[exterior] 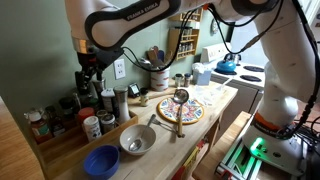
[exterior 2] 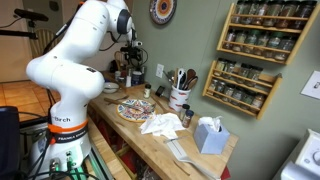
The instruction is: Place the green spice bottle in the middle of the count
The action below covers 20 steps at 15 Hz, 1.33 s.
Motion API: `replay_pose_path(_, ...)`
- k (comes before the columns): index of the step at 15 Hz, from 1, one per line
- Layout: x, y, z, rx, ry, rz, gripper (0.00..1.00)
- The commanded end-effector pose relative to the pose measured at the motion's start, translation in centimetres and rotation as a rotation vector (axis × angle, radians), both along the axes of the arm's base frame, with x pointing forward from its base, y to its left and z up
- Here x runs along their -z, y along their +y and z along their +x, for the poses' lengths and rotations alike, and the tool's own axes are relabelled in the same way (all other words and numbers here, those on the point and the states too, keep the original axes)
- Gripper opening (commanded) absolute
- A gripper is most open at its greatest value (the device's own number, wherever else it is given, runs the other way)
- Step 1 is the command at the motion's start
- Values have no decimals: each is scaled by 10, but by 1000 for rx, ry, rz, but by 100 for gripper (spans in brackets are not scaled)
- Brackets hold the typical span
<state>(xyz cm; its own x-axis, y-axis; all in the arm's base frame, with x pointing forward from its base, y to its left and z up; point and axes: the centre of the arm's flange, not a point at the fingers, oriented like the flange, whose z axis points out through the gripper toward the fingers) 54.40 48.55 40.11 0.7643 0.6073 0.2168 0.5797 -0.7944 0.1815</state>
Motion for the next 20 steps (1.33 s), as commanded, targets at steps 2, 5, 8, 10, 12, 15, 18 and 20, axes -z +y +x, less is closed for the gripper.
replay_pose_path(2,25,12,7,27,4,-14,100)
replay_pose_path(5,26,6,5,10,14,-19,100)
replay_pose_path(8,27,6,6,12,15,-19,100)
replay_pose_path(10,25,6,7,13,11,-16,100)
replay_pose_path(12,30,4,13,36,5,-30,100)
replay_pose_path(15,43,0,27,32,10,-11,100)
replay_pose_path(18,55,-2,33,31,4,15,100)
replay_pose_path(20,60,0,35,18,2,39,100)
